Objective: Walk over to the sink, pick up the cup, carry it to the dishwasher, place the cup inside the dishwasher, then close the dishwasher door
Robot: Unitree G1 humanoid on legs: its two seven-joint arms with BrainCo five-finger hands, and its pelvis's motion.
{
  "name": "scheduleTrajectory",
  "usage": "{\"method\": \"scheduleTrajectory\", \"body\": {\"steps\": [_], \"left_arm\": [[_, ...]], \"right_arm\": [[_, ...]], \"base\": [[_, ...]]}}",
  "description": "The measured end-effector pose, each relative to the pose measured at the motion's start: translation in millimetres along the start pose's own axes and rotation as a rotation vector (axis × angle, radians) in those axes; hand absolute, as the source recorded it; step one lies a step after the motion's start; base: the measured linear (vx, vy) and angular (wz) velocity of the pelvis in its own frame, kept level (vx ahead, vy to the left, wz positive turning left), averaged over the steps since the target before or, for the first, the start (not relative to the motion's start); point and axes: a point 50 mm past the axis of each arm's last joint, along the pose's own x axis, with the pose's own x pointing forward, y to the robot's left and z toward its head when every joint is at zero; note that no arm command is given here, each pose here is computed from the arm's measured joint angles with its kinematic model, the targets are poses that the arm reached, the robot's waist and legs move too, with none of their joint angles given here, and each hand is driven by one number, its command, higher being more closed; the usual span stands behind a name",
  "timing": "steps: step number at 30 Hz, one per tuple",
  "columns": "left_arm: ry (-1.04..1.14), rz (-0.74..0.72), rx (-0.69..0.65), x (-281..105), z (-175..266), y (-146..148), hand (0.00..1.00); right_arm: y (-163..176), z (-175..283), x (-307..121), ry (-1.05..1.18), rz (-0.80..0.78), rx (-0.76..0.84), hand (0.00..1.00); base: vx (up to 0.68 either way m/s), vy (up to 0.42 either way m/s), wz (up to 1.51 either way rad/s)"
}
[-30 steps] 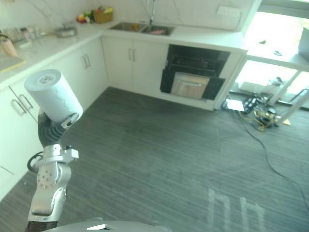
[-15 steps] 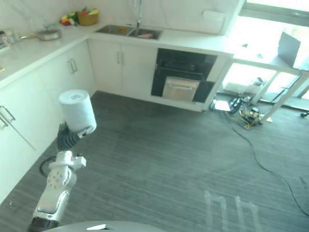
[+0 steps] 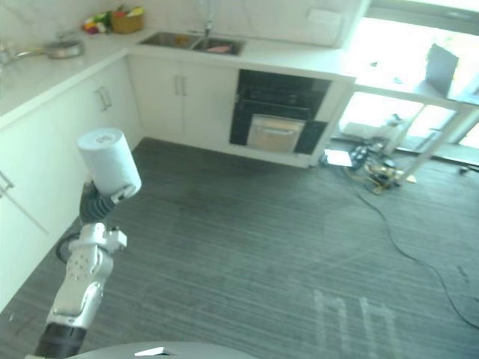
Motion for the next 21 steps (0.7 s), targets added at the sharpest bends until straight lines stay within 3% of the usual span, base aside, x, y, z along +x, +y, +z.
{"method": "scheduleTrajectory", "body": {"steps": [4,8,14,21], "left_arm": [[-0.01,0.021,-0.005,2,2,4,1.0],[0.003,-0.022,-0.047,-1,-1,-9,1.0],[-0.005,-0.01,-0.045,1,1,-2,1.0],[-0.044,-0.148,-0.098,-2,15,-21,1.0]], "right_arm": [[0,2,1,0.039,-0.017,-0.013,0.0],[-8,14,-1,-0.003,-0.039,0.028,0.0],[6,5,3,-0.031,0.016,0.113,0.0],[3,-4,0,-0.074,0.009,0.16,0.0]], "base": [[0.11,-0.012,0.44],[0.08,0.08,0.29],[0.13,0.109,0.41],[0.25,-0.059,0.1]]}}
